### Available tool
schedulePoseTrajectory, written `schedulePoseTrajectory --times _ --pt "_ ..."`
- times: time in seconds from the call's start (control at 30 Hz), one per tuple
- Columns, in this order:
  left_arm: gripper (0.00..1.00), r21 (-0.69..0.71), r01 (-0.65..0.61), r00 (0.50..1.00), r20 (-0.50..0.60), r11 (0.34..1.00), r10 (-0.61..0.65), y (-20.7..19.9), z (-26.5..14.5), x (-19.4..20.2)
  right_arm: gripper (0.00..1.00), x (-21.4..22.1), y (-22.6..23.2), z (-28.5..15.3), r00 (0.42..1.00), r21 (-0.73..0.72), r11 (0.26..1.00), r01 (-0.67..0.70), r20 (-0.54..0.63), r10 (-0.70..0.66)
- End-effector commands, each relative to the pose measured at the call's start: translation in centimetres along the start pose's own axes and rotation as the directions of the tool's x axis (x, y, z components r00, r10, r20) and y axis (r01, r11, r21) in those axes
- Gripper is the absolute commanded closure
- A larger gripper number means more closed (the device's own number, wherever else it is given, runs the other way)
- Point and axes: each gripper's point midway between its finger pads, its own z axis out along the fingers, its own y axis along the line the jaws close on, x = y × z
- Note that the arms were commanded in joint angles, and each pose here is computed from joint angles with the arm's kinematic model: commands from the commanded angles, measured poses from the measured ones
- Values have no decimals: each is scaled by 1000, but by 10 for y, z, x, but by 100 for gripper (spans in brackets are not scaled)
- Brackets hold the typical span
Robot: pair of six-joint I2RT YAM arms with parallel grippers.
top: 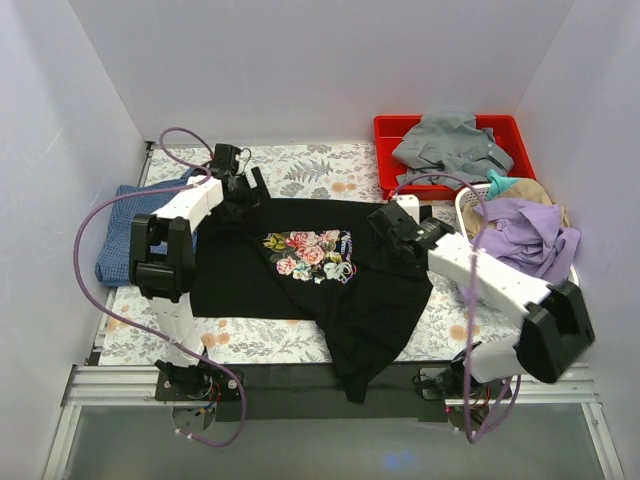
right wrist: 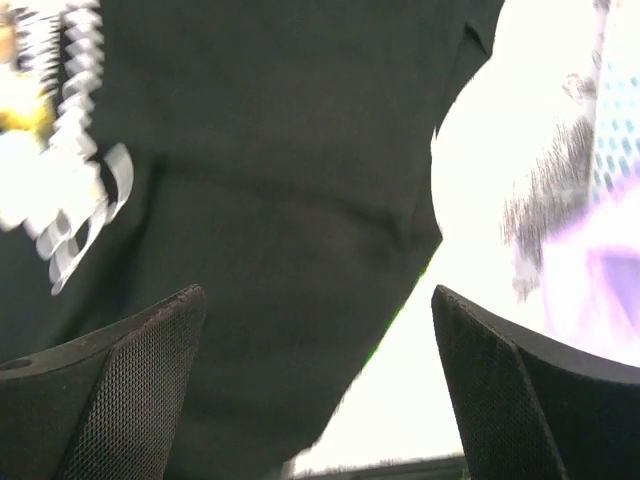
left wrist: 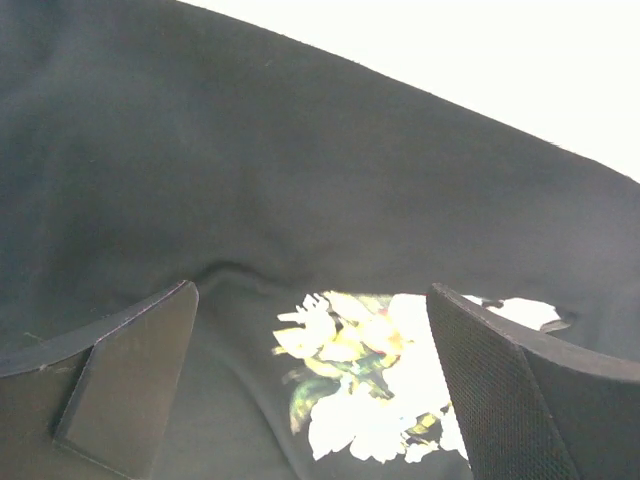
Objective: Fold and stack the t-shirts
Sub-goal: Fold the tshirt
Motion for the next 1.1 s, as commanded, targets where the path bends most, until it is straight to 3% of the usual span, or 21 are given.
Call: schedulePoseTrajectory --times 0.0,0.17,0.43,0.7,0.93,1.07 --pt "2 -2 12 999 -37 1000 -12 3 14 7 2 -43 31 45 992 -64 998 12 125 -4" --pt "2 -25 10 997 -77 1000 -12 12 25 19 2 -59 33 83 996 -72 997 22 84 -16" --pt "2 -83 -4 992 -125 997 -7 28 34 33 2 -32 23 147 995 -82 996 -27 -95 19" --pt "2 -208 -35 985 -172 978 -2 61 39 50 2 -8 -30 175 964 77 990 -119 -229 134" --pt "2 -331 -29 973 -226 943 -49 107 39 77 2 -25 -68 197 954 172 977 -128 -246 168" --pt "2 -318 -9 983 -175 948 -49 106 25 59 2 -48 -75 203 965 175 983 -57 -244 99"
